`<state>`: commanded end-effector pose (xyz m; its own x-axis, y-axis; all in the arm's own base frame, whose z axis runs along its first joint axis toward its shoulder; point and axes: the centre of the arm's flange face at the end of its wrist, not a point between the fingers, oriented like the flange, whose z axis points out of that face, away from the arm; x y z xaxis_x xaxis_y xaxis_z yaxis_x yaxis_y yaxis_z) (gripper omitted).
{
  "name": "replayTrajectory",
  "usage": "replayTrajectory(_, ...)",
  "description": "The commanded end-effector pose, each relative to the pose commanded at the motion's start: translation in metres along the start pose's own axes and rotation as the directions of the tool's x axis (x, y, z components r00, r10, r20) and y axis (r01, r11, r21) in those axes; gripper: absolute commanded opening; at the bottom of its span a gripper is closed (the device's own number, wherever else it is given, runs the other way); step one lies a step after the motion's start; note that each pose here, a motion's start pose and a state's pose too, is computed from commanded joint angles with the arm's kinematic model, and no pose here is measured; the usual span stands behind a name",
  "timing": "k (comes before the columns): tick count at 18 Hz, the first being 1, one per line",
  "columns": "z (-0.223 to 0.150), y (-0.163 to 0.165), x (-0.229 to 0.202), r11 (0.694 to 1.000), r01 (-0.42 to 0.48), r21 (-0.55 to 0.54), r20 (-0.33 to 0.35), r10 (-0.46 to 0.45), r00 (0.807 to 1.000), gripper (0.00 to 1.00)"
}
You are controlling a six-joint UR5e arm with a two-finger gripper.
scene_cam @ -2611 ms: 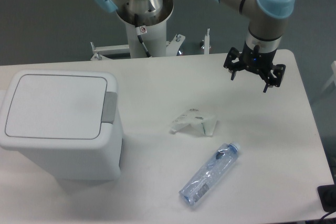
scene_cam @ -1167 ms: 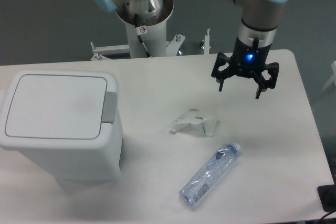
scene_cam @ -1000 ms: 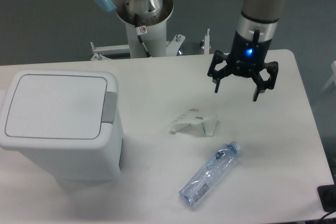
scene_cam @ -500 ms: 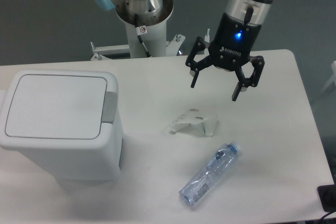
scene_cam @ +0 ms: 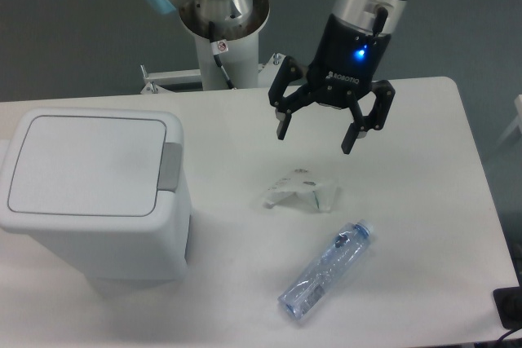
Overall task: Open the trash can
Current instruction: 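Move the open gripper toward the white trash can's lid edge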
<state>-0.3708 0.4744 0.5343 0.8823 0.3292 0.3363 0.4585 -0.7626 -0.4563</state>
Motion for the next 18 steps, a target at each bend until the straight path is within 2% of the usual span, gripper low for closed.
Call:
replayTrajectory(4,0.015,-0.006,0.021,0.99,0.137,0.021,-0.006,-0.137,0.991,1.0)
replayTrajectory(6,0.014,-0.009,0.026,0.984,0.175,0.038,-0.004,-0.175,0.985,1.0)
replayTrajectory(10,0.026,-0.01,0.041,0.987,0.158,0.026,-0.016,-0.158,0.987,1.0)
replayTrajectory(12,0.036,-0.009,0.046,0.991,0.131,0.0,0.022,-0.131,0.991,1.0)
replayTrajectory(13,0.054,-0.008,0.061,0.994,0.1,-0.041,0.062,-0.097,0.993,1.0)
replayTrajectory(15,0.07,-0.006,0.079,0.994,0.069,-0.079,0.091,-0.061,0.994,1.0)
replayTrajectory(18,0.075,-0.005,0.077,0.993,0.07,-0.098,0.105,-0.06,0.993,1.0)
